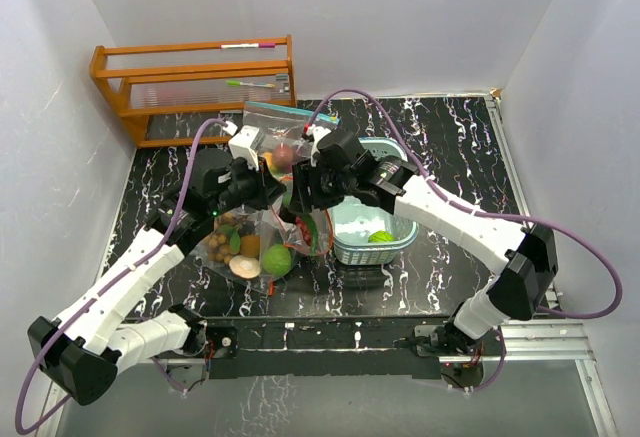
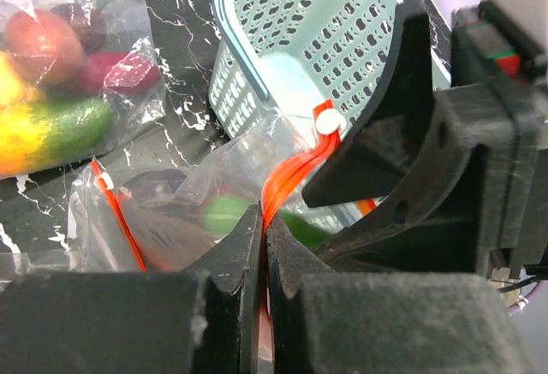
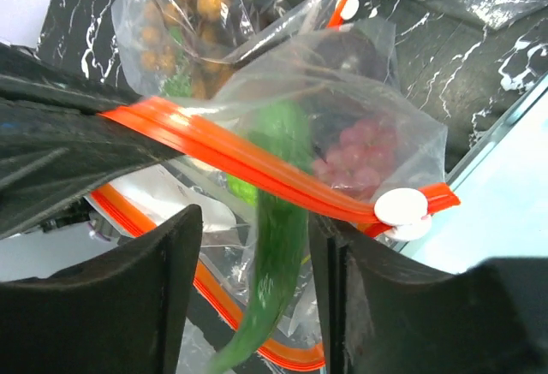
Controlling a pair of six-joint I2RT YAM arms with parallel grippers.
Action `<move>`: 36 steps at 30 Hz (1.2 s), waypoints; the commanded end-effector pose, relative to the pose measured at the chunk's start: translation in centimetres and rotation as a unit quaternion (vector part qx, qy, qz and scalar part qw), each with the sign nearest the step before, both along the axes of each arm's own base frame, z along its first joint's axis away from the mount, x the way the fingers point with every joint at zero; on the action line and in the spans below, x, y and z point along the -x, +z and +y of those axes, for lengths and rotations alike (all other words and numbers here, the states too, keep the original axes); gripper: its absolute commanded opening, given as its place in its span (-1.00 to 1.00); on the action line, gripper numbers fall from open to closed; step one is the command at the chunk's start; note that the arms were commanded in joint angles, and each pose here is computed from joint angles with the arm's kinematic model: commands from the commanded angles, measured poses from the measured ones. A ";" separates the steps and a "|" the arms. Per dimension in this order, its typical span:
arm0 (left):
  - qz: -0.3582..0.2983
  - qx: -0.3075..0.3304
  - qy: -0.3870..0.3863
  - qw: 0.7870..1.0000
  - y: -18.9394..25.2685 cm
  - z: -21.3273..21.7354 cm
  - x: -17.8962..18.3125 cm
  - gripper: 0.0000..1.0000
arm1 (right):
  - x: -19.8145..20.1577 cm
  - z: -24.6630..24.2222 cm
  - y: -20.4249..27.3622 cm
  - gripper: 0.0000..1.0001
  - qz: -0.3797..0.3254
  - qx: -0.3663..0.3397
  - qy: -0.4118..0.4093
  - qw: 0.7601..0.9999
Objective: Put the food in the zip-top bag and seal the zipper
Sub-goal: Place the fake vegetable in the zipper food storage bag, then pick up the fake fruit from the bin.
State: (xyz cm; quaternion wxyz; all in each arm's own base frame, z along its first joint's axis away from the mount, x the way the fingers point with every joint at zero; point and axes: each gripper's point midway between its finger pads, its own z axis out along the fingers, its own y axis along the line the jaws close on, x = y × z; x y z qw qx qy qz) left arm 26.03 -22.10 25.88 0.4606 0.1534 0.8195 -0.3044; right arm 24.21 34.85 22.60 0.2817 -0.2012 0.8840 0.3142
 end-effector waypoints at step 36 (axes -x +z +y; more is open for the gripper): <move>-0.015 0.005 -0.009 1.000 1.2 0.2 0.8 -1.00 | -2.7 -16.2 -5.4 0.67 0.029 0.203 -0.206 0.957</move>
